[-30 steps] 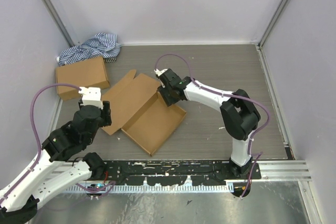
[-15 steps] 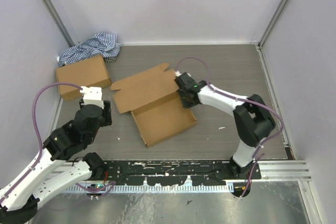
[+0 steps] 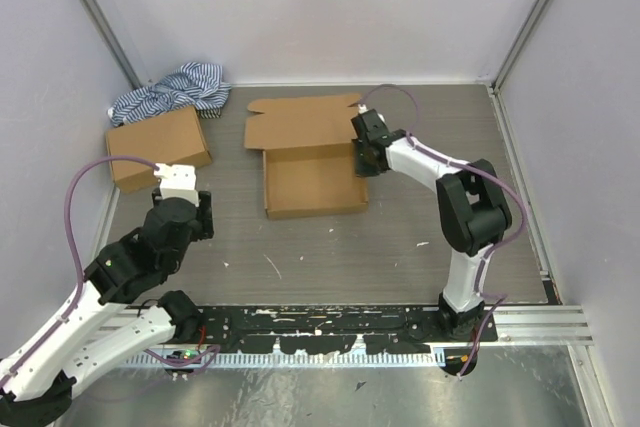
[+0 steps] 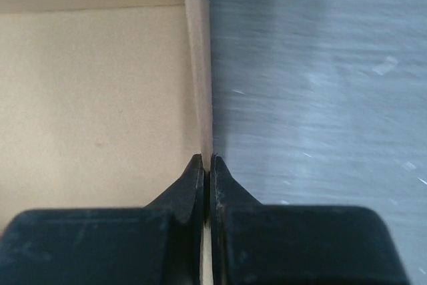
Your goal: Fold the paper box
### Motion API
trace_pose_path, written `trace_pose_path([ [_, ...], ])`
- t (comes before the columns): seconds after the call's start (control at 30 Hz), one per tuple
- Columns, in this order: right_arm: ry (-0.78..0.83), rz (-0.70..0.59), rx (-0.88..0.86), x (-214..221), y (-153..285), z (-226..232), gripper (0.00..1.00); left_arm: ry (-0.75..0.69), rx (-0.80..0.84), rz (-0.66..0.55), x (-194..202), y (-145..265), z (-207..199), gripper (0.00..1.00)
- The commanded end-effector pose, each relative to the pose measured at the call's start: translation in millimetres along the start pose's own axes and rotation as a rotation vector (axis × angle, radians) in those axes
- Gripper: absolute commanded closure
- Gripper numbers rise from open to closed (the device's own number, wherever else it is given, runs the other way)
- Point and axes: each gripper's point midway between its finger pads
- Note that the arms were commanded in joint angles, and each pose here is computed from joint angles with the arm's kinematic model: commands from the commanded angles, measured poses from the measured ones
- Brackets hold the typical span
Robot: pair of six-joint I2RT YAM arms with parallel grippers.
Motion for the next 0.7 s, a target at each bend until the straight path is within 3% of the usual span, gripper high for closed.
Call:
trace_pose_path([
  [0.0,0.085,-0.071,-0.114,-14.0,1.8,62.9,0.99,0.022,-0.02,-0.028,-3.4,1.6,5.7,0.37],
  [0.17,0.282,-0.102,-0.211,24.3,33.2,119.9,0.99,0.014,-0.022,-0.018,-3.1,-0.1,4.6,0.37],
  [0.33,0.36,-0.086,-0.286,61.6,63.7,137.8,0.99,-0.002,-0.011,-0.005,-2.3,-2.0,0.8,0.37],
  [0.5,0.264,-0.132,-0.007,54.2,57.8,73.2,0.99,0.004,-0.002,-0.006,-1.9,-1.2,0.1,0.37],
  [0.67,-0.017,-0.052,0.06,48.6,28.7,-1.2,0.99,0.036,0.017,-0.027,-7.2,-0.6,-3.8,0.37],
])
Point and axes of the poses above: each gripper's point midway between its finger pads, its own y axis back along the fingers, its own z axis along the line the jaws close on, x = y × z, and after that the axes turned 6 degrees about -y, right-handed
